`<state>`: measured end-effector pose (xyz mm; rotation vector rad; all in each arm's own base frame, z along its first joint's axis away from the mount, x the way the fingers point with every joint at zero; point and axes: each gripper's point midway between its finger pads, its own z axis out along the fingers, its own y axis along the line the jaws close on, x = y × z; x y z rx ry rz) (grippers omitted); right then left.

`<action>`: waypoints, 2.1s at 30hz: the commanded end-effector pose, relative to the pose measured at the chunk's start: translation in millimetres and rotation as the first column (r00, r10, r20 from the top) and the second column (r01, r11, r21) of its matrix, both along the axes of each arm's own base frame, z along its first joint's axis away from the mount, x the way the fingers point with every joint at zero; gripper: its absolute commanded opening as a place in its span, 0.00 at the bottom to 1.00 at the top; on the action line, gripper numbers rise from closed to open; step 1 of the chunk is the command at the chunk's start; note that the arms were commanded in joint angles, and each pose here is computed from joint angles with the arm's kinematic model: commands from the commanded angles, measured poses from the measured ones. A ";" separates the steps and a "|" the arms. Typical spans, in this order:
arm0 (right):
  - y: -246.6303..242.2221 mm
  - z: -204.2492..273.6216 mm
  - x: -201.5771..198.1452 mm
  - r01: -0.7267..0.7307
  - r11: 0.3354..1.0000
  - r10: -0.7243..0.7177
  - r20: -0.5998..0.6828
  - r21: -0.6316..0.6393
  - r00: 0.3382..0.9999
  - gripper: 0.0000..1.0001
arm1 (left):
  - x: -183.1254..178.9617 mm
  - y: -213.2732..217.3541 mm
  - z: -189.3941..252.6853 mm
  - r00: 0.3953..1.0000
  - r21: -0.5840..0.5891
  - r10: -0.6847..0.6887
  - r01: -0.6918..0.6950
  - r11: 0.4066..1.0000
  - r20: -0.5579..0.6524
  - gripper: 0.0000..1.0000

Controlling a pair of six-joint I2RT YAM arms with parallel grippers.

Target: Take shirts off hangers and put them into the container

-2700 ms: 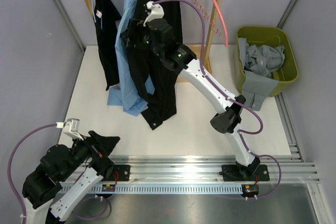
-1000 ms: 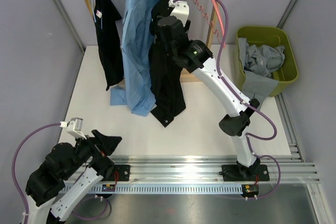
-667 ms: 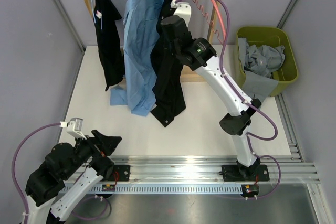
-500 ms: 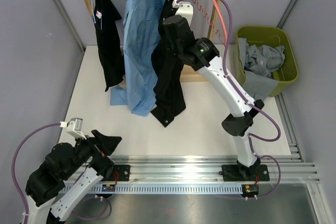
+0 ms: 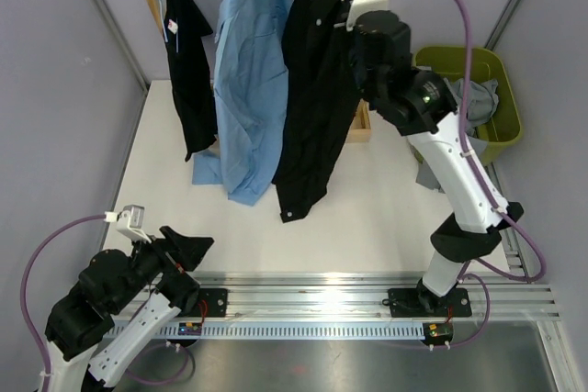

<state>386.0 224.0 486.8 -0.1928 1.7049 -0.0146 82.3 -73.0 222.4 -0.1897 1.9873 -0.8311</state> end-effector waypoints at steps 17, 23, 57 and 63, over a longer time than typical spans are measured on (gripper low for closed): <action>-75.7 37.5 -134.2 -0.222 0.934 0.220 0.039 0.279 0.975 0.00 | 18.2 -17.9 49.1 0.991 -0.070 -0.026 0.035 0.997 0.135 0.99; -85.8 -17.2 -200.7 -0.322 0.884 0.382 -0.128 0.339 0.915 0.00 | 50.5 -44.1 90.7 0.976 -0.031 -0.063 0.071 0.997 0.208 0.99; -64.8 -107.0 -257.9 -0.419 0.750 0.591 -0.237 0.511 0.771 0.00 | 173.6 -265.4 175.1 0.925 0.075 -0.252 0.240 0.968 0.286 0.98; -58.9 -104.5 -253.7 -0.420 0.739 0.598 -0.224 0.526 0.770 0.00 | 171.3 -285.3 157.9 0.926 0.070 -0.277 0.268 0.961 0.259 0.91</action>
